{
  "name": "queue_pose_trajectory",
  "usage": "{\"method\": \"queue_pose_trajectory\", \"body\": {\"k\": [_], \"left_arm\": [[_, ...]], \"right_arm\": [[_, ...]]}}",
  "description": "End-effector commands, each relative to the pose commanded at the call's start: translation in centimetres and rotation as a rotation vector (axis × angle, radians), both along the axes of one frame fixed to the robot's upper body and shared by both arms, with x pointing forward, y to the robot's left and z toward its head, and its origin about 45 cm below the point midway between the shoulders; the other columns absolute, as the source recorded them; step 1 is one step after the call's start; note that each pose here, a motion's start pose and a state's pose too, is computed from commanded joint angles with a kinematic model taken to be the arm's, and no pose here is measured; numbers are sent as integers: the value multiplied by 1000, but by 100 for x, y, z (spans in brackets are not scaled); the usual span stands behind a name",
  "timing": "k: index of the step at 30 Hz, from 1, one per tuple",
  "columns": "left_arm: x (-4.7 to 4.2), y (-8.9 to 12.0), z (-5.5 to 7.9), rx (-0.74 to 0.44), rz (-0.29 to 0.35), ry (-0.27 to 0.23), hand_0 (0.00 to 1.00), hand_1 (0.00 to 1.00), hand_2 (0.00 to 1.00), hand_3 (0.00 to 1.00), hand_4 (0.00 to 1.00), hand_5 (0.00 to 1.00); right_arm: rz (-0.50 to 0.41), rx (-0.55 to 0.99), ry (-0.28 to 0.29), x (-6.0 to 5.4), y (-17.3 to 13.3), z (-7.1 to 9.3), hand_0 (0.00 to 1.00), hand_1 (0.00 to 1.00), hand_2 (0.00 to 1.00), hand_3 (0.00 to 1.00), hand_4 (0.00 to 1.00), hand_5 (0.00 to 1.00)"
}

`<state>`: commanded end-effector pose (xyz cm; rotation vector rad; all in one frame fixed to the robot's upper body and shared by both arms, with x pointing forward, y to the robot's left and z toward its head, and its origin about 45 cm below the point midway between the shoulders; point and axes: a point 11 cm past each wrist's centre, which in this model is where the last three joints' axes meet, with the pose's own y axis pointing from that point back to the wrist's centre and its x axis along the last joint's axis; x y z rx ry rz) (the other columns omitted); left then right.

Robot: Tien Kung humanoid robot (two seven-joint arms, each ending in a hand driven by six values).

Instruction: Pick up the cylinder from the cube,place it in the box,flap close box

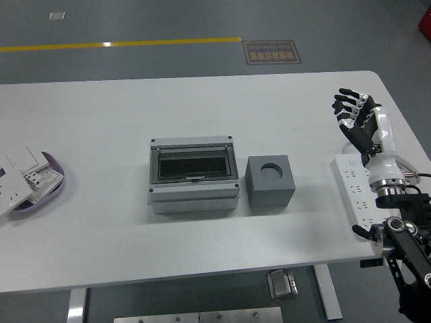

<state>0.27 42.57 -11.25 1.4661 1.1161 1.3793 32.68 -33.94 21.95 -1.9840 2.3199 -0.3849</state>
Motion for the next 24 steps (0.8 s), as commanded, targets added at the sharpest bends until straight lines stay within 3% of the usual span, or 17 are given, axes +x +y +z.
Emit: {"method": "queue_pose_trajectory", "body": {"k": [4, 13, 24], "left_arm": [[23, 44, 16, 8, -4, -2, 602, 587, 566, 607, 674, 329], [57, 126, 48, 21, -15, -3, 602, 587, 566, 607, 678, 326], [-1, 121, 43, 21, -8, 5, 602, 587, 566, 606, 678, 319]], "right_arm": [[-63, 52, -40, -44, -216, 62, 616, 621, 658, 666, 627, 327], [-106, 79, -56, -97, -356, 105, 638, 626, 656, 661, 624, 312], [-111, 65, -60, -84, -360, 138, 645, 627, 657, 662, 617, 305]]}}
